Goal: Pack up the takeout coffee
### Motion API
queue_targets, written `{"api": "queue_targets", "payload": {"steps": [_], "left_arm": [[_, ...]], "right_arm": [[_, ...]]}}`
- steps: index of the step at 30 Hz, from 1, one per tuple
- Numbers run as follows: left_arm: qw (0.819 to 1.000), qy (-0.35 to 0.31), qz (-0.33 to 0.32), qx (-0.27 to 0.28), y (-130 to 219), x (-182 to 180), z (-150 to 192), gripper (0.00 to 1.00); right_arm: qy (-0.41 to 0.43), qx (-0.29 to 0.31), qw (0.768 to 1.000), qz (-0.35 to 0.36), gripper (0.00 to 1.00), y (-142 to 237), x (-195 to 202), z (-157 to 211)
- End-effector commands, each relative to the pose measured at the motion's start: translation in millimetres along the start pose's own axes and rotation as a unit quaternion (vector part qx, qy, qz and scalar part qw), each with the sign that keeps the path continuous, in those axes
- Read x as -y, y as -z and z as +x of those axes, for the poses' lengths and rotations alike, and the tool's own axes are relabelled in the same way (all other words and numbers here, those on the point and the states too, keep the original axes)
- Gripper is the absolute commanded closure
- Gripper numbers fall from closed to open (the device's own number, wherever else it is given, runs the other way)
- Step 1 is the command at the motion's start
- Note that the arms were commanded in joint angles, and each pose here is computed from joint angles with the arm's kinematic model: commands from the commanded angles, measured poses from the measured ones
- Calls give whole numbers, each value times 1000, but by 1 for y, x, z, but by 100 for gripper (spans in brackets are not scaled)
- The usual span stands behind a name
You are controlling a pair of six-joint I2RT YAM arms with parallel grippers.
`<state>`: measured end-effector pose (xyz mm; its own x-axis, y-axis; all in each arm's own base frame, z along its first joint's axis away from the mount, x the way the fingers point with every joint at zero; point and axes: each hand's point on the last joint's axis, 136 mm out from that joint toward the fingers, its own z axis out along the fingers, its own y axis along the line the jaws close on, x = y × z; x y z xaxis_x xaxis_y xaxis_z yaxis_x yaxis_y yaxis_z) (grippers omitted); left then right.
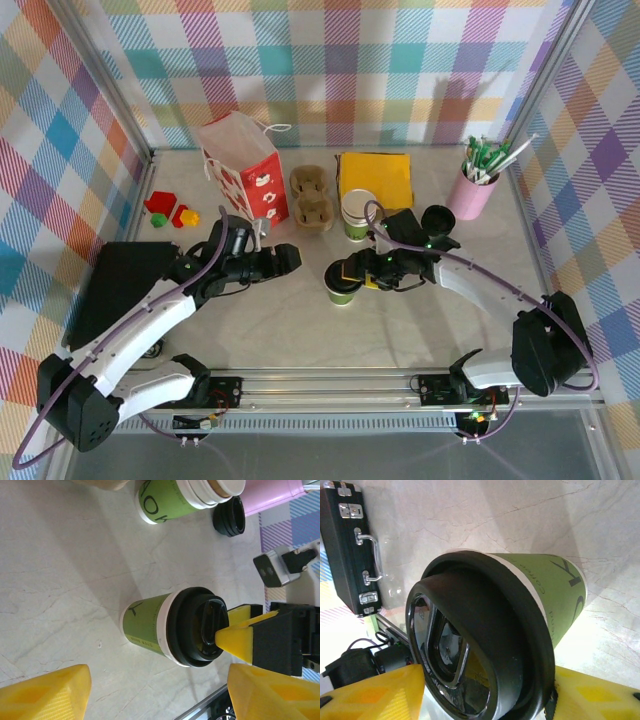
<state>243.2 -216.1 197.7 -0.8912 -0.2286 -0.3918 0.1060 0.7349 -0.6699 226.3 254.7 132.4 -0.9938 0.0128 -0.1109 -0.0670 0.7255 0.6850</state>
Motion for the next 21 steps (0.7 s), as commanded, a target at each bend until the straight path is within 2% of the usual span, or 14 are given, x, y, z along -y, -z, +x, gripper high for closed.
{"api": "queue_targets", "payload": {"steps": [1, 6, 14, 21], "left_arm": [[1000, -13, -5, -4, -3, -3, 4, 28], [1000, -16, -7, -4, -5, -4, 4, 28], [1000, -22, -14, -14, -15, -5, 5, 27], [1000, -22, -11, -17, -18, -3, 5, 27]], "right_arm": [[14, -5, 1000, 25, 36, 0, 1, 0], [23, -5, 999, 39, 33, 2, 1, -1], [40, 21, 996, 75, 26, 25, 2, -3], [41, 18, 998, 49, 32, 19, -6, -1]]}}
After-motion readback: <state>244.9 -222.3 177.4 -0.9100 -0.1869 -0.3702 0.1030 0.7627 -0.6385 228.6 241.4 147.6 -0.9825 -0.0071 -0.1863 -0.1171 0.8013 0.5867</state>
